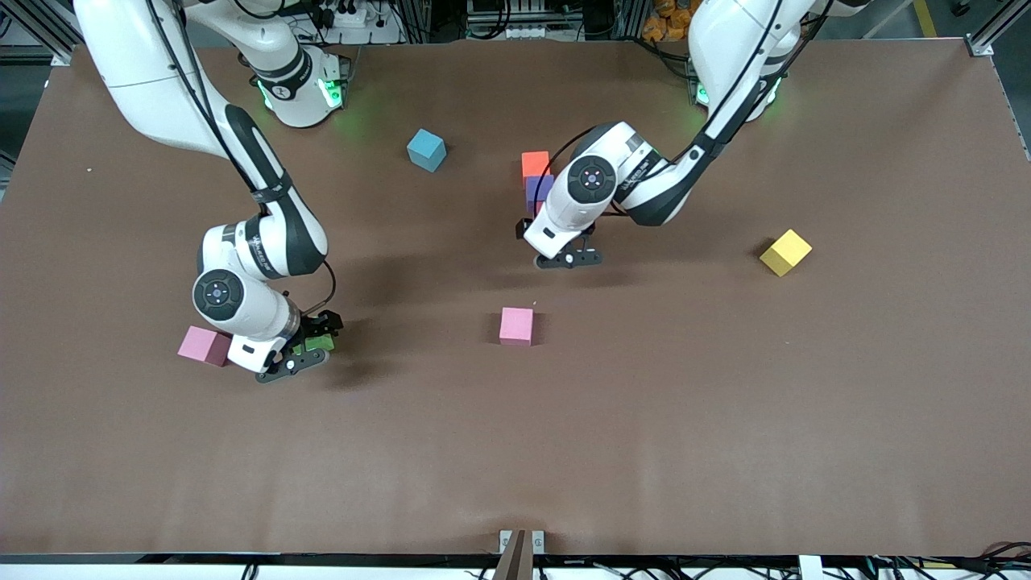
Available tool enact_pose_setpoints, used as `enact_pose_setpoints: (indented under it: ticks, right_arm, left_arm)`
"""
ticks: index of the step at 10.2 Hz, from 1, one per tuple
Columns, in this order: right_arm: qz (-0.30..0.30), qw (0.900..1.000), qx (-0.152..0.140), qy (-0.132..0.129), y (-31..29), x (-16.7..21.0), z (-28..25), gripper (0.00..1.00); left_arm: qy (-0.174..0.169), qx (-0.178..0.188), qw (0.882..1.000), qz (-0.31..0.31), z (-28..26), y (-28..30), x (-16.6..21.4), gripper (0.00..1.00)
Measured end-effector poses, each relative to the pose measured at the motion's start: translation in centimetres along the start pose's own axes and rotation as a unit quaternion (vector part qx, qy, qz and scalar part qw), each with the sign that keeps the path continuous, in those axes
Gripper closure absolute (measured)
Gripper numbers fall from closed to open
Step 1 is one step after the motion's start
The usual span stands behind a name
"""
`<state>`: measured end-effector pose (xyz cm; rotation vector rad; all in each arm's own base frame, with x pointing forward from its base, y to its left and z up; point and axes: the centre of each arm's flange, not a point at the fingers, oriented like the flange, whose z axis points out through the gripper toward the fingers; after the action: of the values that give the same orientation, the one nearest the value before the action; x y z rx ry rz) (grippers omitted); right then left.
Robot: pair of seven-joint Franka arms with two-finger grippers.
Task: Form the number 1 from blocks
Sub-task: 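Place the magenta block after the purple block with the left gripper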
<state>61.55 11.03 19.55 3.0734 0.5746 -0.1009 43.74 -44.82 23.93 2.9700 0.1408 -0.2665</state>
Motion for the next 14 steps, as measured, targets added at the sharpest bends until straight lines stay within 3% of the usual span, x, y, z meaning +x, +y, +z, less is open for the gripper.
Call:
enact_pose_setpoints:
  ticks: [2,5,8,14]
  right_arm:
    - [0.0,1.0,0.0,0.001,-0.1,-0.7,0.3,0.04]
    - [-0.006,1.0,-0.001,0.012,-0.6,-1.0,0.7,0.38]
    - [-0.022,1.0,-0.002,0.021,-3.5,-0.4,-1.6,0.38]
    - [-0.009,0.999,-0.002,0.035,-3.6,0.3,-4.6,0.39]
  left_arm:
    - [0.029,-0.027,0.999,0.018,-3.5,0.9,2.4,0.0]
    - [0.041,-0.049,0.995,0.071,-4.5,2.3,4.6,0.0]
    - [0.028,-0.056,0.994,0.086,-1.4,4.4,5.6,0.0]
    - [0.056,-0.052,0.995,0.07,-0.8,4.4,9.6,0.0]
